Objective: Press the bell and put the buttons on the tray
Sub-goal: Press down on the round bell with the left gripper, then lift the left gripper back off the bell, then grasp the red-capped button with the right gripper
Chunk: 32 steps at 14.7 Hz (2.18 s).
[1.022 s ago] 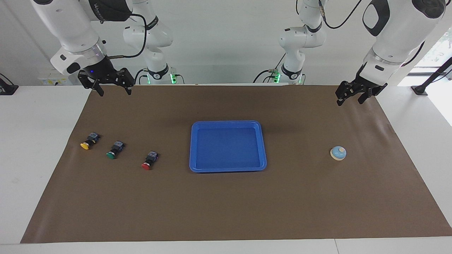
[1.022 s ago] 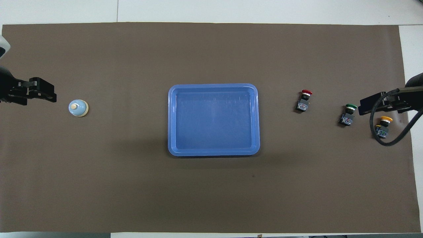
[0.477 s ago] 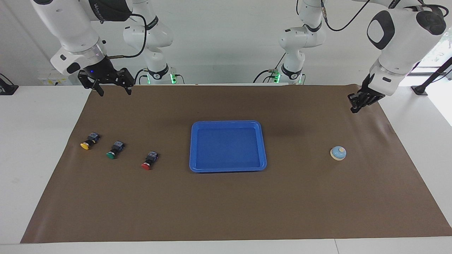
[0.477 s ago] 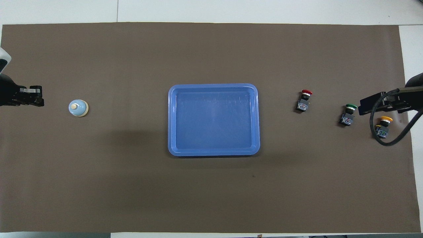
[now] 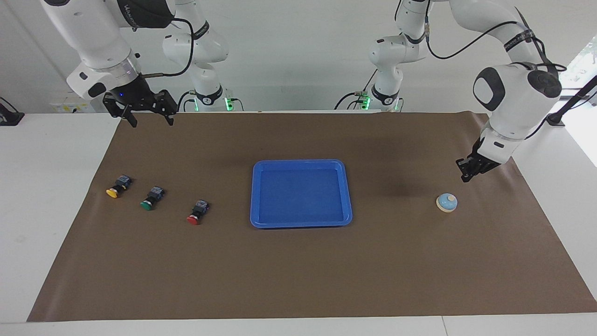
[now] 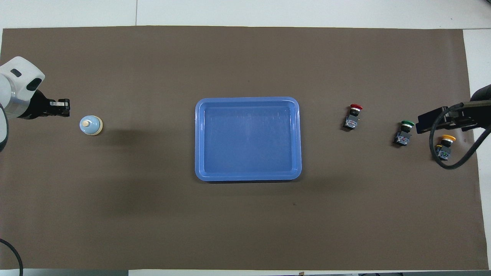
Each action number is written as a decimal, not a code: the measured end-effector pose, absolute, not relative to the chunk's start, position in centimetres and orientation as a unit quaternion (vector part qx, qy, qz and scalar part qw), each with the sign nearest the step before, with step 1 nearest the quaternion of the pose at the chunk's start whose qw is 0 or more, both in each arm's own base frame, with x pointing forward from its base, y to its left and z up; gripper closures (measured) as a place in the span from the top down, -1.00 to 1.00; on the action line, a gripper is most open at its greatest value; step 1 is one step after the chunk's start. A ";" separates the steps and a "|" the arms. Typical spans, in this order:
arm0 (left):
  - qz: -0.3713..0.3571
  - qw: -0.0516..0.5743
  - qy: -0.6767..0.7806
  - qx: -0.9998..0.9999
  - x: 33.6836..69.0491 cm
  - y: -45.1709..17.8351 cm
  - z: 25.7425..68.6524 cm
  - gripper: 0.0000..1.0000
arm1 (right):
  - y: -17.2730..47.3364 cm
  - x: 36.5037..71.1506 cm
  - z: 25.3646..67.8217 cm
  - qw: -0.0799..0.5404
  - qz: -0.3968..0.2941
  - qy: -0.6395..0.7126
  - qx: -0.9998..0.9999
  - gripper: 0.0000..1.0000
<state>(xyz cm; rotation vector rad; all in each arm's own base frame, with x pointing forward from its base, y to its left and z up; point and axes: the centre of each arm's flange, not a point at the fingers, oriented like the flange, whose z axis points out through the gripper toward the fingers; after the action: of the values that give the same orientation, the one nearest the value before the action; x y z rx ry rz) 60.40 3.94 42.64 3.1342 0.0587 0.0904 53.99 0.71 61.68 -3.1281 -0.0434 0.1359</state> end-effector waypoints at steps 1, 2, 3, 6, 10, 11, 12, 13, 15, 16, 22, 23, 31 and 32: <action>0.028 0.003 0.020 0.999 60.4 4.3 41.9 -0.98 | 0.7 54.0 61.7 0.005 0.043 -0.014 -0.999 1.00; 0.029 0.003 0.023 0.999 60.2 4.6 41.2 -0.98 | 0.7 54.0 61.7 0.005 0.043 -0.014 -0.999 1.00; 0.031 0.003 0.024 0.999 59.9 4.9 40.4 -0.98 | 0.7 54.0 61.7 0.005 0.043 -0.014 -0.999 1.00; 0.020 0.003 0.021 1.000 58.8 4.7 37.8 -0.98 | 0.6 54.0 61.7 0.005 0.043 -0.013 -0.999 1.00; 0.007 0.005 0.016 1.000 58.5 4.3 35.6 -0.98 | 0.6 54.0 61.7 0.005 0.043 -0.013 -0.999 1.00; 0.008 0.006 0.013 1.000 58.6 4.3 35.0 -0.98 | 0.6 54.0 61.7 0.005 0.043 -0.013 -0.999 1.00; 0.007 0.006 0.011 1.000 58.7 4.3 34.4 -0.98 | 0.6 54.0 61.7 0.005 0.043 -0.013 -0.999 1.00; 0.006 0.006 0.009 1.000 58.8 4.4 33.8 -0.98 | 0.6 54.0 61.7 0.005 0.043 -0.013 -0.999 1.00; 0.010 0.006 0.006 1.000 58.9 4.3 33.8 -0.98 | 0.6 54.0 61.7 0.005 0.043 -0.013 -0.999 1.00; 0.011 0.006 0.006 1.000 58.9 4.3 33.8 -0.98 | 0.6 54.0 61.7 0.005 0.043 -0.013 -0.999 1.00; -0.033 0.009 0.002 0.999 60.0 4.1 37.9 -0.98 | 0.6 54.0 61.7 0.005 0.043 -0.013 -0.999 1.00; -0.043 0.010 -0.002 0.999 60.4 3.6 40.3 -0.98 | 0.6 54.0 61.7 0.005 0.043 -0.013 -0.999 1.00; -0.061 0.001 -0.033 0.998 55.4 -0.7 56.4 0.47 | 1.5 54.3 60.3 0.004 0.032 -0.008 -0.999 1.00; -0.064 0.000 -0.033 0.997 54.6 -1.1 57.4 0.68 | 2.1 54.4 59.3 0.004 0.025 -0.002 -1.000 1.00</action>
<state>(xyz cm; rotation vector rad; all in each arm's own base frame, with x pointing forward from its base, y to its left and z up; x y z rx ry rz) 54.55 -1.12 57.37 3.1339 -0.1047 -0.1998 54.39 2.12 59.28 -3.1329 -0.0059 0.0789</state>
